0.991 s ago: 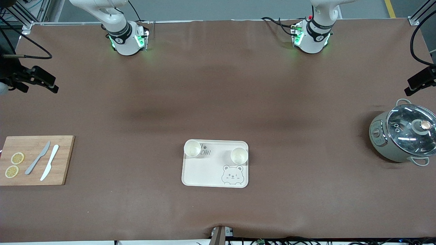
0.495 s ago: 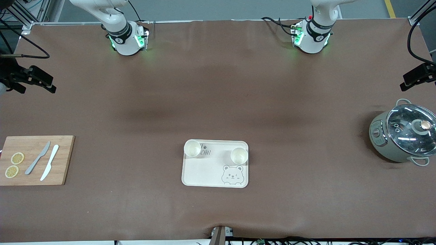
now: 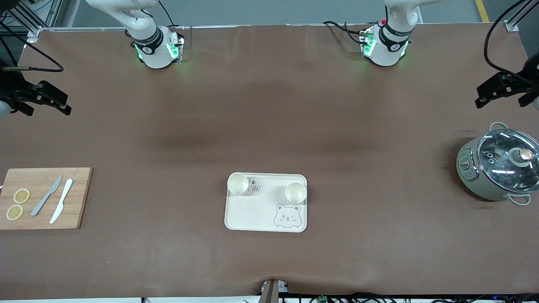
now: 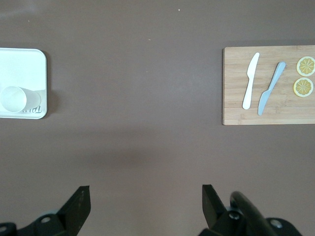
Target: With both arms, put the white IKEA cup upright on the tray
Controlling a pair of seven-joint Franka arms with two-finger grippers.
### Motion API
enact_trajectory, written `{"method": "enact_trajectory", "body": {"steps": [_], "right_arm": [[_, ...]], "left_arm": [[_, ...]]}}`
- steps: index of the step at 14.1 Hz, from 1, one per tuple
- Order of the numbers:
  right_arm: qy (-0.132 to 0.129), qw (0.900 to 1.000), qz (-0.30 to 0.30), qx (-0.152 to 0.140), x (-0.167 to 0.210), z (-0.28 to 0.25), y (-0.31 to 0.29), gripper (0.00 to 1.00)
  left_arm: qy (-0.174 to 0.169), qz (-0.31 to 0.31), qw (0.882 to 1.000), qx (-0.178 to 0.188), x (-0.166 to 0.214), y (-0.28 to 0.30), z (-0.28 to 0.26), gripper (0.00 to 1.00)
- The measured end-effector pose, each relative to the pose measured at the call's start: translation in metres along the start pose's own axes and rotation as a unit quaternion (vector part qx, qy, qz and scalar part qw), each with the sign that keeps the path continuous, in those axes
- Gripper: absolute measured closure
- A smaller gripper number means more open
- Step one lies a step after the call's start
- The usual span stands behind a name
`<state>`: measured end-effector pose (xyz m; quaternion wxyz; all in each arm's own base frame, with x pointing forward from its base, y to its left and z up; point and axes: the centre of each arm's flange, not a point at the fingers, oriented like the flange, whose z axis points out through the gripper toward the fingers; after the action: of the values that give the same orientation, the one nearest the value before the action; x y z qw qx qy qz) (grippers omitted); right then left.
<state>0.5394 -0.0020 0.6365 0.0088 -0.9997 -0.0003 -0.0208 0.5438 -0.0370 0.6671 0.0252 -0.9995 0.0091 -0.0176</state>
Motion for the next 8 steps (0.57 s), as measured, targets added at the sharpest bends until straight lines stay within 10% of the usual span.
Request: {"method": "enact_trajectory", "body": {"steps": [8], "right_arm": [[0.001,1.000,0.000,0.000,0.000,0.000,0.000,0.00]], "left_arm": [[0.000,-0.014,1.000,-0.002,-0.043,0.004,-0.013,0.00]]}}
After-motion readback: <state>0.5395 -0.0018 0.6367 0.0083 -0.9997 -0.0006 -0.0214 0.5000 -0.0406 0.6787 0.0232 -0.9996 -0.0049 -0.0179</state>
